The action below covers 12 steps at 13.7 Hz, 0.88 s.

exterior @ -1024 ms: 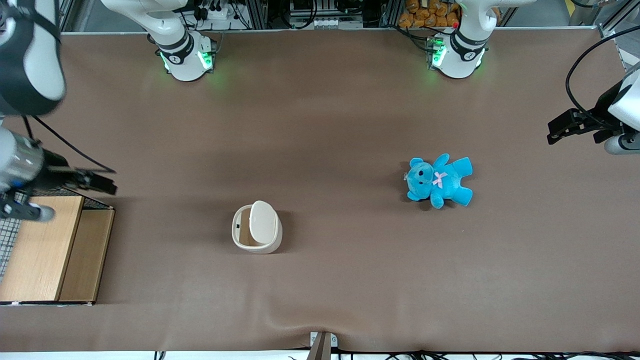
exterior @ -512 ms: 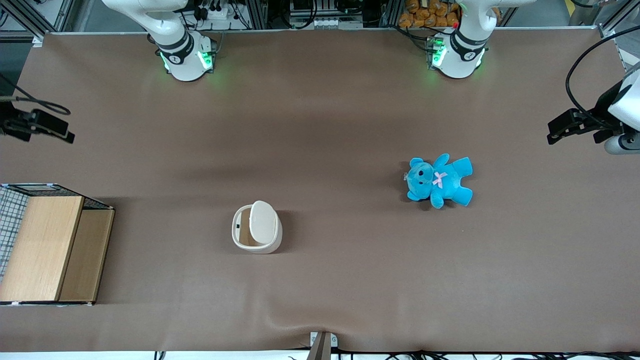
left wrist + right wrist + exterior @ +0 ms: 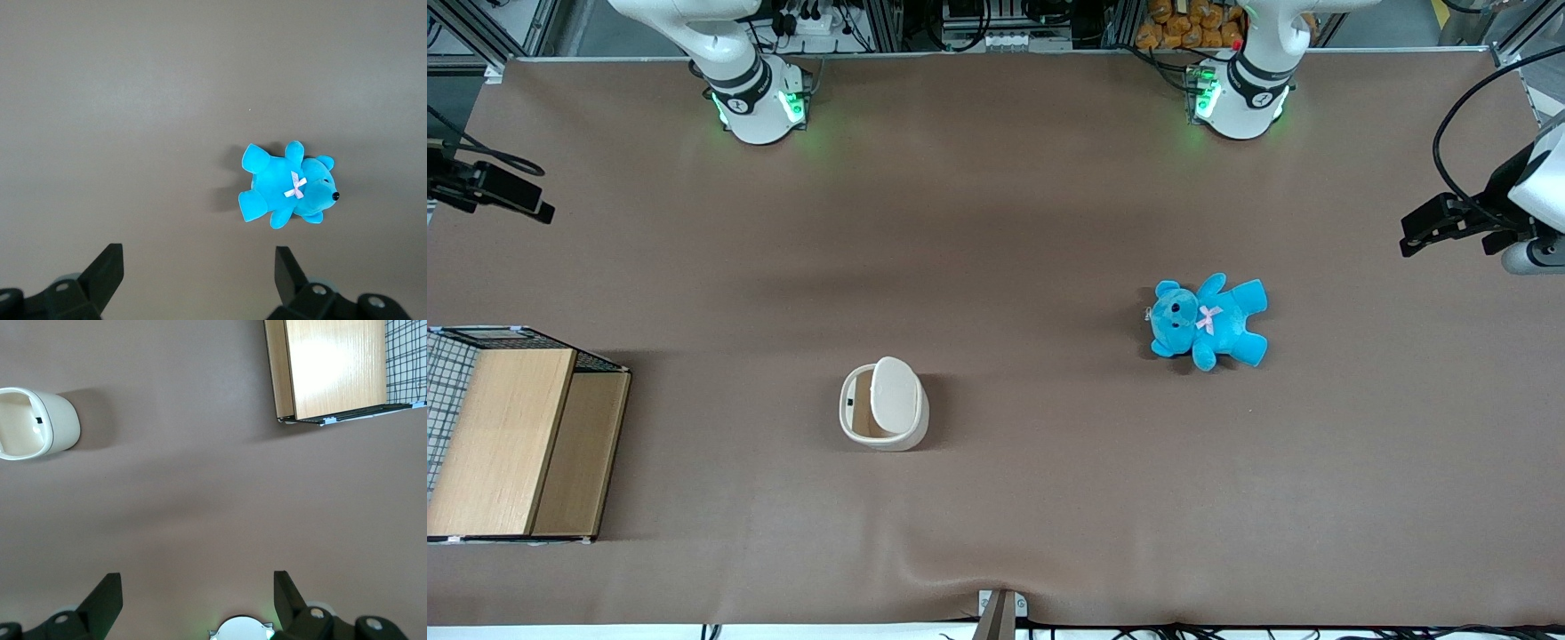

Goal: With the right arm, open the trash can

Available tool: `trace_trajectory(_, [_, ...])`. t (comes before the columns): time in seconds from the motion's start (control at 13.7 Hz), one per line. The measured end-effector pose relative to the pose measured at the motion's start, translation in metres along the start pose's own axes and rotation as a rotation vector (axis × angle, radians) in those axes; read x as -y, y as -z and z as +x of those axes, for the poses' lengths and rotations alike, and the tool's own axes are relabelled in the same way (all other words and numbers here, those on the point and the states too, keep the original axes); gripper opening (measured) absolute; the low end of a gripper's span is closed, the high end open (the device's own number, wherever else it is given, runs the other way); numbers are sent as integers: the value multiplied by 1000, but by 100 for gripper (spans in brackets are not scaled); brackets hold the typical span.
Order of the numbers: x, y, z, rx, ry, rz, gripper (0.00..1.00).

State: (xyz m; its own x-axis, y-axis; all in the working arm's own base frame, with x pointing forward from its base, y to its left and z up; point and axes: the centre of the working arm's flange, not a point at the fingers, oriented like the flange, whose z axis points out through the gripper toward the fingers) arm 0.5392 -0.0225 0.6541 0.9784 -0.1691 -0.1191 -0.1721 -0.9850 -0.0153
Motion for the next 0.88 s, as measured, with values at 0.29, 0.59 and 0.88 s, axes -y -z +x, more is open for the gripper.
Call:
trace_trajectory(0.29, [-1, -3, 0, 7, -2, -4, 100])
trace_trajectory(0.59, [-1, -7, 1, 16, -1, -6, 100])
trace_trajectory(0.88, [-1, -8, 1, 17, 0, -6, 100])
